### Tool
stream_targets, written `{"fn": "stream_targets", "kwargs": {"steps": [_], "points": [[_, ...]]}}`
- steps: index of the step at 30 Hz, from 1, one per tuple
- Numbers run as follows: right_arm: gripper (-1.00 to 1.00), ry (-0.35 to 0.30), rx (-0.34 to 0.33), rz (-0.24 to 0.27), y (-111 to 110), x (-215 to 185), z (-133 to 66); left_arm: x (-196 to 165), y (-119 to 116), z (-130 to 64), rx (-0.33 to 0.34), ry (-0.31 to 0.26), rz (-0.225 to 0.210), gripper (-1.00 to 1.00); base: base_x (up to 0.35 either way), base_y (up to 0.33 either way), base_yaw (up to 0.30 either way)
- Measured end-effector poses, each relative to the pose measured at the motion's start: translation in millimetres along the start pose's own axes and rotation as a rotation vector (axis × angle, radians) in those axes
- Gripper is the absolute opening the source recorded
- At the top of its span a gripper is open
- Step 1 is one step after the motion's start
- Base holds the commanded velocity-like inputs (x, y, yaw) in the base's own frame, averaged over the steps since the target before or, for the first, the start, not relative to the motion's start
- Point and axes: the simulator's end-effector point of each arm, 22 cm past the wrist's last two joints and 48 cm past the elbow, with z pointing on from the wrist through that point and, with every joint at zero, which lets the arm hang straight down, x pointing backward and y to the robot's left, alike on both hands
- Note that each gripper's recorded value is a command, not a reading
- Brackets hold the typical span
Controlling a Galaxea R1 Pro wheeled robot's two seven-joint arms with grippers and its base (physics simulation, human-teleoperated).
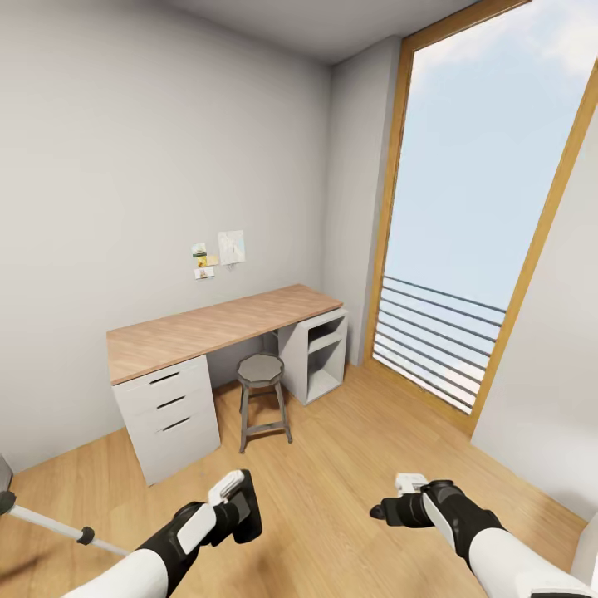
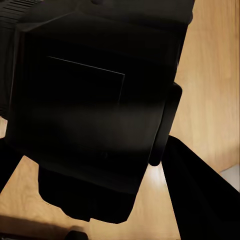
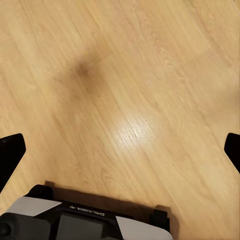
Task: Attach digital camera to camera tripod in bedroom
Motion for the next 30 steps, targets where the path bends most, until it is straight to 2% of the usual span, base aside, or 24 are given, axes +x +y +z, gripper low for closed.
{"fn": "stream_targets", "kwargs": {"steps": [9,30], "points": [[1.00,-0.006,0.000,-0.001,2.2,-2.2,0.3,6.8,-7.7,1.4,0.012,0.006,0.019,-1.00,0.000,0.000,0.045],[1.00,-0.006,0.003,-0.001,2.1,-1.9,0.6,6.3,-7.7,1.3,0.014,0.005,0.018,-1.00,0.000,0.000,0.255]]}}
